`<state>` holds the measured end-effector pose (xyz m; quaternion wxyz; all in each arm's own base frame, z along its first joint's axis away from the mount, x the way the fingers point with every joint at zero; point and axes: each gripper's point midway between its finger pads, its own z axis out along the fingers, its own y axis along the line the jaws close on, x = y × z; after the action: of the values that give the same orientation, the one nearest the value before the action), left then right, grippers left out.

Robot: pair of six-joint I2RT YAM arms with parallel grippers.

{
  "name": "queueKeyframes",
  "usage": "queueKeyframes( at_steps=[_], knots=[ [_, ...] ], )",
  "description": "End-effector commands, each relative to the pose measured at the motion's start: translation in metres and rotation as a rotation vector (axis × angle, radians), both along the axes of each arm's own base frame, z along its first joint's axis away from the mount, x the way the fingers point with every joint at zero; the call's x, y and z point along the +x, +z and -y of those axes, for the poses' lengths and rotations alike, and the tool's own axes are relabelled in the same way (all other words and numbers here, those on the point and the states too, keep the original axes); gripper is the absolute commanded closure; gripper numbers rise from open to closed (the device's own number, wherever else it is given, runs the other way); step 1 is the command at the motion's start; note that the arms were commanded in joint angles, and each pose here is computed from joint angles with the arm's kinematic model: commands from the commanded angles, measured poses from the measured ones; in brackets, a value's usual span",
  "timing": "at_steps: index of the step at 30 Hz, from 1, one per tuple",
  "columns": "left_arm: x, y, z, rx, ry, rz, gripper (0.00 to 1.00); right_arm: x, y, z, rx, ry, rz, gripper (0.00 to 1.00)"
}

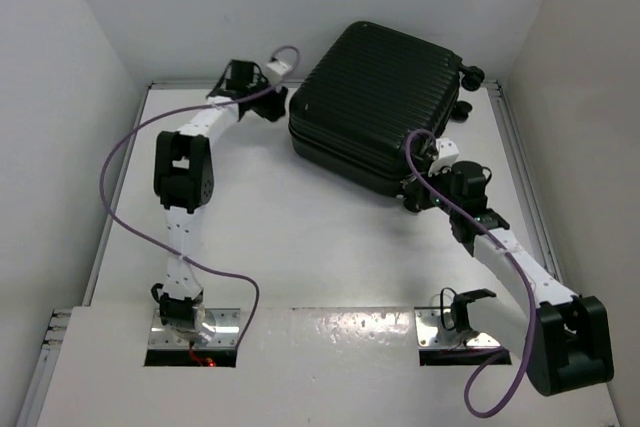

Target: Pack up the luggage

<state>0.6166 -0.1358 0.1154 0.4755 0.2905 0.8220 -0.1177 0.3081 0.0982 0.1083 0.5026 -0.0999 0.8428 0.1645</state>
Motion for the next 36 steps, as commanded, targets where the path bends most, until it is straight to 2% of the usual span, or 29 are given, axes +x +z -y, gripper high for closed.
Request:
queueKeyframes(
  at_steps=[1,2,5,9,12,14,15,17,21,26,27,29,30,31,32,33,36],
  knots=[
    [-0.067,0.033,0.079,-0.033,-0.328,-0.002,0.5,0.013,0.03,0.011,0.002,-0.023,0.051,1.0],
    [-0.091,0.022,0.1,-0.036,-0.417,-0.025,0.5,0.01,0.028,0.013,-0.001,-0.023,0.038,1.0],
    [-0.131,0.028,0.141,-0.033,-0.52,-0.035,0.51,-0.003,0.019,0.012,-0.003,-0.01,-0.02,1.0],
    [-0.153,0.042,0.184,-0.098,-0.55,-0.057,0.51,-0.022,0.003,0.009,0.002,-0.016,-0.104,1.0],
    [-0.156,0.045,0.208,-0.149,-0.539,-0.064,0.51,-0.028,-0.004,0.007,0.01,-0.042,-0.138,1.0],
    [-0.157,0.058,0.231,-0.185,-0.549,-0.029,0.51,-0.026,-0.013,0.018,0.008,-0.131,-0.182,1.0],
    [-0.161,0.056,0.24,-0.218,-0.536,-0.059,0.51,-0.023,-0.012,0.024,0.011,-0.171,-0.188,1.0],
    [-0.168,0.068,0.259,-0.256,-0.555,-0.039,0.51,-0.017,-0.016,0.031,0.064,-0.252,-0.225,1.0],
    [-0.185,0.072,0.287,-0.328,-0.564,-0.069,0.51,0.003,-0.006,0.044,0.14,-0.339,-0.208,1.0],
    [-0.236,0.067,0.318,-0.321,-0.656,-0.096,0.51,0.029,0.009,0.06,0.155,-0.381,-0.154,1.0],
    [-0.244,0.078,0.317,-0.32,-0.674,-0.073,0.49,0.031,0.01,0.073,0.15,-0.41,-0.145,1.0],
    [-0.236,0.073,0.303,-0.282,-0.576,-0.035,0.41,0.03,0.011,0.082,0.149,-0.426,-0.15,1.0],
    [-0.225,0.085,0.291,-0.285,-0.516,-0.005,0.31,0.028,0.013,0.085,0.13,-0.417,-0.144,1.0],
    [-0.214,0.079,0.28,-0.271,-0.443,-0.022,0.28,0.024,0.008,0.093,0.127,-0.435,-0.163,1.0],
    [-0.184,0.09,0.259,-0.239,-0.317,0.025,0.28,0.022,0.009,0.095,0.123,-0.435,-0.16,1.0],
    [-0.161,0.091,0.238,-0.227,-0.207,0.015,0.24,0.017,0.007,0.1,0.115,-0.433,-0.166,1.0],
    [-0.126,0.096,0.216,-0.296,-0.117,-0.001,0.18,0.008,-0.001,0.105,0.108,-0.43,-0.19,1.0]
  ],
)
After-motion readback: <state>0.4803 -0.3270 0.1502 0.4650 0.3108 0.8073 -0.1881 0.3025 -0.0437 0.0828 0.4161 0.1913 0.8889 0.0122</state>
